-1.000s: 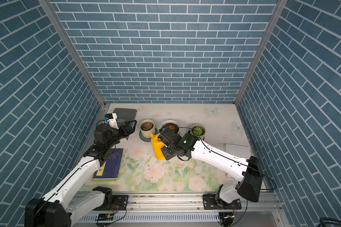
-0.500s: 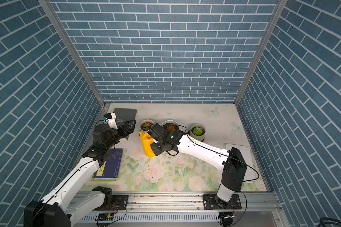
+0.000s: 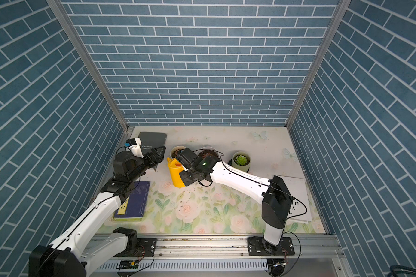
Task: Water the succulent around the soil edge
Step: Water the soil of the potted plant with water.
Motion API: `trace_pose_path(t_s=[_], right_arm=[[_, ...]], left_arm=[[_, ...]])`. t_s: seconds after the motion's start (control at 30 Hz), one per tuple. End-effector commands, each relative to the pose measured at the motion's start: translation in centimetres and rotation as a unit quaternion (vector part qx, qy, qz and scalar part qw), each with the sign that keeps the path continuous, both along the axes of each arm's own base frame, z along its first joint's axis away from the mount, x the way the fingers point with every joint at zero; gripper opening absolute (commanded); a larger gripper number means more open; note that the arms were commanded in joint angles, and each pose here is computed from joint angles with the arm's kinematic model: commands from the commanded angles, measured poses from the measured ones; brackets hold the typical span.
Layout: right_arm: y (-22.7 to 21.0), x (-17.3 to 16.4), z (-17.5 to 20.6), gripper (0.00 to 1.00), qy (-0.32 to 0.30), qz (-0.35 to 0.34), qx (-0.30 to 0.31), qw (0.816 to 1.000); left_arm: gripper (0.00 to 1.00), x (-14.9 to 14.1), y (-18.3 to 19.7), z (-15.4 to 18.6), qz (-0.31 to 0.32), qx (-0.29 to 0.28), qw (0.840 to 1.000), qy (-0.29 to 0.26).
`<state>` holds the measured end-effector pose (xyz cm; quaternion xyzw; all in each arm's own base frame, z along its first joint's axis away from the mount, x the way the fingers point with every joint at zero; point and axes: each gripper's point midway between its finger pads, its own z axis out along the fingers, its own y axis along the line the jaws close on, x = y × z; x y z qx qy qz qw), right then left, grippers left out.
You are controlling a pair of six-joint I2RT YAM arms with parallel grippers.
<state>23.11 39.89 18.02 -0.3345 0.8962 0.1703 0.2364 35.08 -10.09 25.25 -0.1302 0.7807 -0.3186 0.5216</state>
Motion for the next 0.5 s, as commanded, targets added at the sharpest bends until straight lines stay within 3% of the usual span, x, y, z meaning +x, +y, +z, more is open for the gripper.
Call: trace_pose_path(t_s=[0.0, 0.47], right_arm=[[0.3, 1.0, 0.8, 0.0, -0.01, -0.009, 0.01, 1.0], [-2.4, 0.9, 0.1, 0.0, 0.005, -0.047, 0.0, 0.999]], left_arm=[[1.0, -0.2, 0.1, 0.7, 0.002, 0.004, 1.0, -0.01], [1.0, 0.1, 0.1, 0.1, 0.003, 0.006, 1.0, -0.001]])
